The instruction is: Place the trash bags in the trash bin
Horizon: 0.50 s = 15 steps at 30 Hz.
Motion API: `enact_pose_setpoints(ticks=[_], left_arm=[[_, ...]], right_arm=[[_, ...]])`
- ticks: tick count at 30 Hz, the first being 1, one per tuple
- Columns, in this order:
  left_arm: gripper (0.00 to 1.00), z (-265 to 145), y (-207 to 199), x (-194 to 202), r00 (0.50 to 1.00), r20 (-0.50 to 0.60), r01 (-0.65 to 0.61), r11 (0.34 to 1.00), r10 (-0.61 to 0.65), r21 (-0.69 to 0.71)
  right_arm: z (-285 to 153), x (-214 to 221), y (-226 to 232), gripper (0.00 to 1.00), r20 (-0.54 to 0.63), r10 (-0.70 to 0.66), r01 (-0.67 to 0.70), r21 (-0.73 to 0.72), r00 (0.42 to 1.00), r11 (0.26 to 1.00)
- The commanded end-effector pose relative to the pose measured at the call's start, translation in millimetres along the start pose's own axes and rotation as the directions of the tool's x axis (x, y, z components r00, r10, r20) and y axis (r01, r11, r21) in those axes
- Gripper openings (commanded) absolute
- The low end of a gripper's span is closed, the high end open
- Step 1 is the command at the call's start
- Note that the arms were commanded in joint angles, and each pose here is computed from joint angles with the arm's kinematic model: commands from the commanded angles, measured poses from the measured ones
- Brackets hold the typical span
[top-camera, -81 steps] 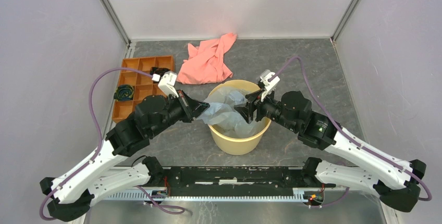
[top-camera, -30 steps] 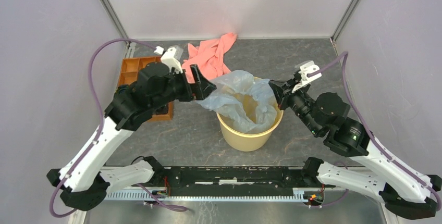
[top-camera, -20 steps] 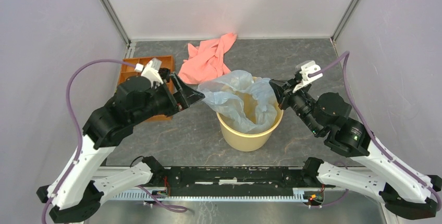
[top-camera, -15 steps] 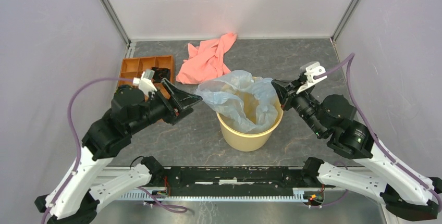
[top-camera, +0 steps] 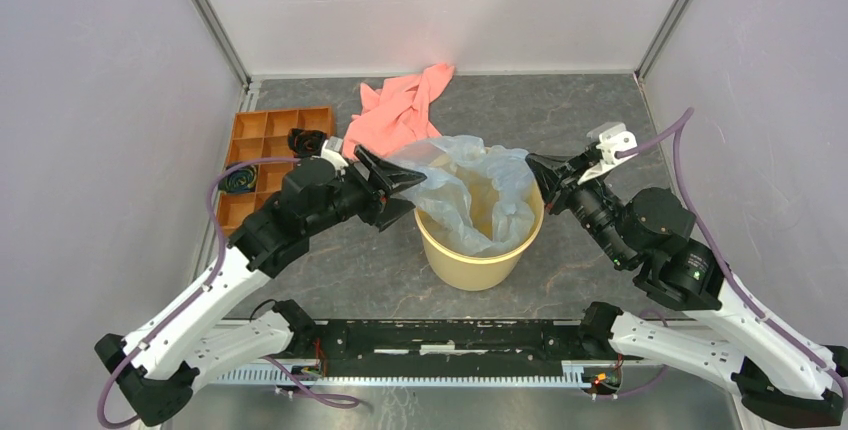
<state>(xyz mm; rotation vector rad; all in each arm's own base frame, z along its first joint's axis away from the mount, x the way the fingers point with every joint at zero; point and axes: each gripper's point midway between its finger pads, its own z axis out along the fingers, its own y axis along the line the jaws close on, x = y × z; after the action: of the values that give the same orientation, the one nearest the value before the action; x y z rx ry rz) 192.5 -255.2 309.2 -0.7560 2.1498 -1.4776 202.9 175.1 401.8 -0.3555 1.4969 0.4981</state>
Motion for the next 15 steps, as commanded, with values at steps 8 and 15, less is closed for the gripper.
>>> enact_pose_setpoints(ticks=[8,15], left_arm=[[0.67,-5,-41,-4,1.0,0.017,-0.02,0.994,0.018,0.108],[0.84,-21,-45,-16,0.993,0.095,-0.074,0.995,0.067,0.074]], right_arm=[[-1,-7,2,0.07,0.038,0.007,-0.007,-0.013,0.999,1.0],[-1,-6,1,0.07,0.035,0.001,-0.001,-0.01,0.999,1.0]])
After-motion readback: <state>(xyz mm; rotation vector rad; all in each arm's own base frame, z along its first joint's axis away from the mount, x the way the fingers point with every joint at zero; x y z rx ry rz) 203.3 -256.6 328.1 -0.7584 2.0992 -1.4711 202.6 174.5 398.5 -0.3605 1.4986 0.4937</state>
